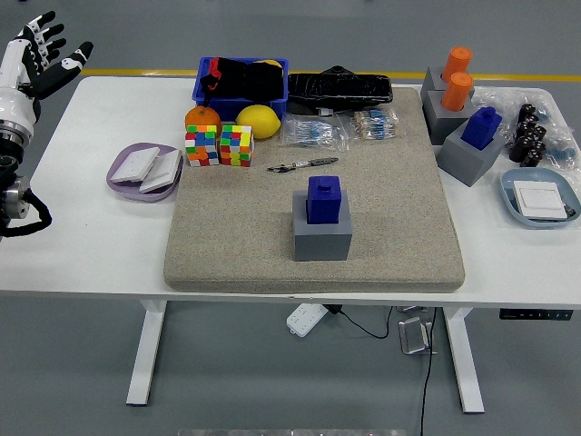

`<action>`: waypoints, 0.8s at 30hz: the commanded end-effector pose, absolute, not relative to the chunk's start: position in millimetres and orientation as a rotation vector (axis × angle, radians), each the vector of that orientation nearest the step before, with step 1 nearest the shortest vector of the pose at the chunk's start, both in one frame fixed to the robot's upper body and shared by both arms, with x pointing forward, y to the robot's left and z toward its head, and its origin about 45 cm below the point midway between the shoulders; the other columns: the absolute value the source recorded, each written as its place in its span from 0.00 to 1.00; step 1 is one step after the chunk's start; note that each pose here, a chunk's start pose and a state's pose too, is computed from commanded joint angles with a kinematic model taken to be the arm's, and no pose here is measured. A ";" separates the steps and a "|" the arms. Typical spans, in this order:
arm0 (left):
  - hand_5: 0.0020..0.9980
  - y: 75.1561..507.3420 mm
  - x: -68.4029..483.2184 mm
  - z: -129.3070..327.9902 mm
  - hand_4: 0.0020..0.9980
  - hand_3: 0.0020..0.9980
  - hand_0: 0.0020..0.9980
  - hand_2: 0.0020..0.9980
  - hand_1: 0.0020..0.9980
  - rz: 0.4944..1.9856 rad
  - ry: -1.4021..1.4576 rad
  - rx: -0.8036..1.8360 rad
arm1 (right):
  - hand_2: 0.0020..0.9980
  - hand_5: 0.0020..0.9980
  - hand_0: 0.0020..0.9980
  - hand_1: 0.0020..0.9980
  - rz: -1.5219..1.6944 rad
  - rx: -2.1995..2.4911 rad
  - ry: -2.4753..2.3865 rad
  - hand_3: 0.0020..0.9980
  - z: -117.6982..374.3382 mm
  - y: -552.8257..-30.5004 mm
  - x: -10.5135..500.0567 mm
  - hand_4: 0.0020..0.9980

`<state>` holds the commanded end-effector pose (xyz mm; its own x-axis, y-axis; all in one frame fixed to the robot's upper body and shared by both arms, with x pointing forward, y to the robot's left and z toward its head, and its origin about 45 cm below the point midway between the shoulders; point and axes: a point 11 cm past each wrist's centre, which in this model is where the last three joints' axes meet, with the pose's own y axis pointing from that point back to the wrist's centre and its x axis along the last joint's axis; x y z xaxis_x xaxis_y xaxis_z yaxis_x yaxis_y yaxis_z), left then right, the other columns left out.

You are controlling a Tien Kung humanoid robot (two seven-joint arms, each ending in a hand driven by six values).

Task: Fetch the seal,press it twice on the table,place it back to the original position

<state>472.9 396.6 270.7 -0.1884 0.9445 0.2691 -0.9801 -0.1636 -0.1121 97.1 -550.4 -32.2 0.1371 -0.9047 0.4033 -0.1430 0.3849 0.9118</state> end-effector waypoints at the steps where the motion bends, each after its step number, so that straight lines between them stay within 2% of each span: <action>1: 0.29 396.5 473.0 270.8 0.80 0.93 0.90 0.90 0.87 1.738 -0.299 0.155 | 0.79 0.50 0.94 0.79 -0.734 1.054 -1.333 0.80 -32.2 -550.4 96.9 0.86; 24: 0.29 395.0 474.4 274.0 0.81 0.93 0.90 0.90 0.87 1.734 -0.304 0.151 | 0.79 0.50 0.94 0.79 -0.732 1.049 -1.338 0.80 -30.7 -552.4 97.8 0.85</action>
<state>474.4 395.0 274.0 -0.1865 0.9448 0.2694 -0.9801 -0.1597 -0.1181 97.8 -552.4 -30.7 0.1337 -0.9029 0.4084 -0.1432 0.3902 0.9095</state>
